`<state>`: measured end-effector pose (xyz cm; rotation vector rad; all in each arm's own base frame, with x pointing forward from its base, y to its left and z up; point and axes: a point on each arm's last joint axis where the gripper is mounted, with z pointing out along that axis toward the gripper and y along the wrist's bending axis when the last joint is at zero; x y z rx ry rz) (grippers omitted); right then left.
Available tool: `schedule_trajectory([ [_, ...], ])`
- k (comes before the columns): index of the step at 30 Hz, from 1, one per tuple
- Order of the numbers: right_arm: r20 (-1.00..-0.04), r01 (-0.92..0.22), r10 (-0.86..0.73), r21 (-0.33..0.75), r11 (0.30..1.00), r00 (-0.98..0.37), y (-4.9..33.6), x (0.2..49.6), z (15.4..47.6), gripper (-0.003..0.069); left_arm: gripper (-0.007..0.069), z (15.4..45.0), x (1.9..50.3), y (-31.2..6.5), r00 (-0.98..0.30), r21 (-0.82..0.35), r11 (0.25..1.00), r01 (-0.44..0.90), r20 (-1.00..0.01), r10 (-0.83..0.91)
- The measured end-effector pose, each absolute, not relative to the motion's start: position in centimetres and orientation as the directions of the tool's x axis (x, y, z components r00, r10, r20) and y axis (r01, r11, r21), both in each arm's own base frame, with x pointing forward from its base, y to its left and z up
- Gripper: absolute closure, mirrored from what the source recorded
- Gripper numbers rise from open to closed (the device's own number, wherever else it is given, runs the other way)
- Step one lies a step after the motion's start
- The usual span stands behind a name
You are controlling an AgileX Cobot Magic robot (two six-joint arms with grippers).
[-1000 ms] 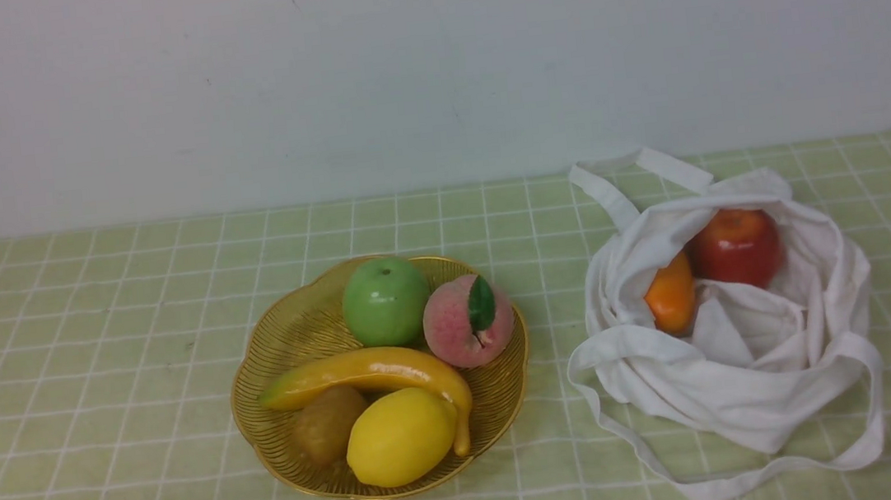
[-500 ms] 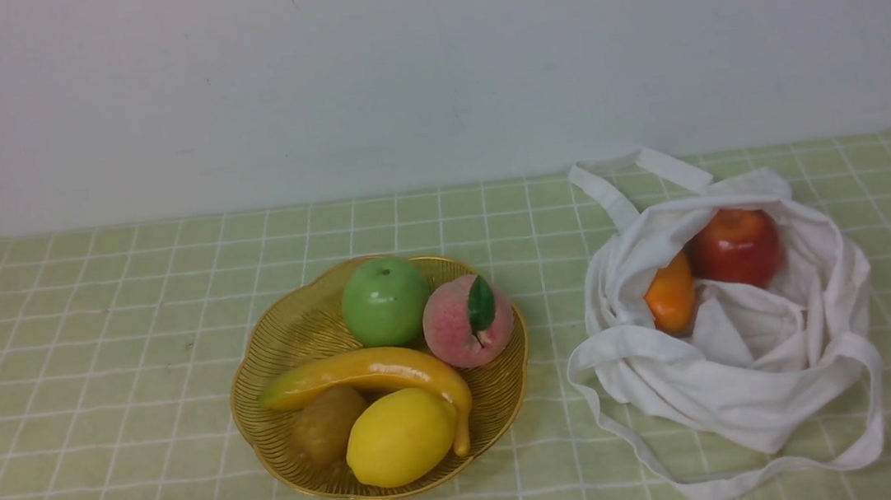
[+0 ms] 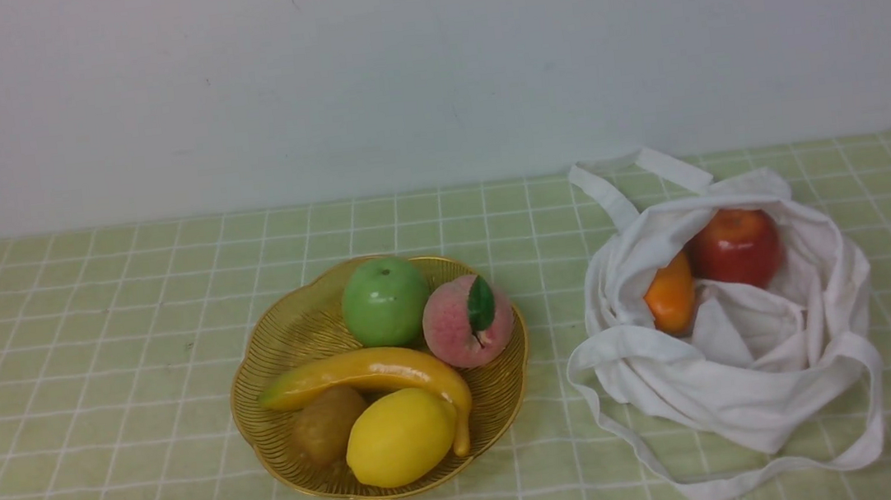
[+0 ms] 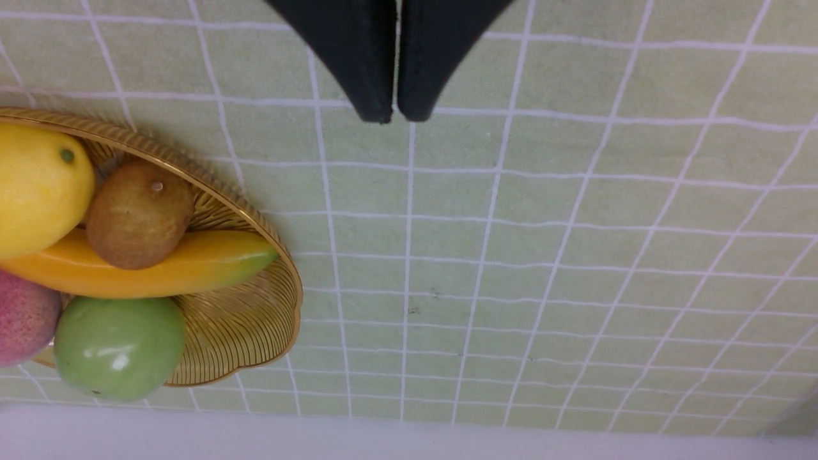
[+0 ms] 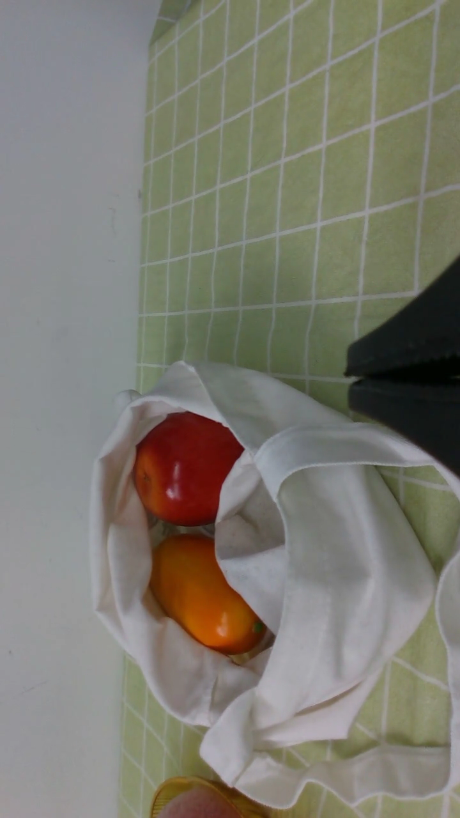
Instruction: Take the fruit out of the bag on the green coffee tablecloth and place them on the plate.
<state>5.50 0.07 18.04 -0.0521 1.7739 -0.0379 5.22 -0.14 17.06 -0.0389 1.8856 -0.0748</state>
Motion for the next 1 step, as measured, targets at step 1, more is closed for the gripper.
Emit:
schedule_trajectory([
  [1,-0.978,-0.014,-0.056,-0.054,0.998,-0.202,0.07,5.50,18.04,0.0674,0.0633,17.06,5.22,-0.14,-0.311,-0.072,0.997,0.011,-0.948,-0.065],
])
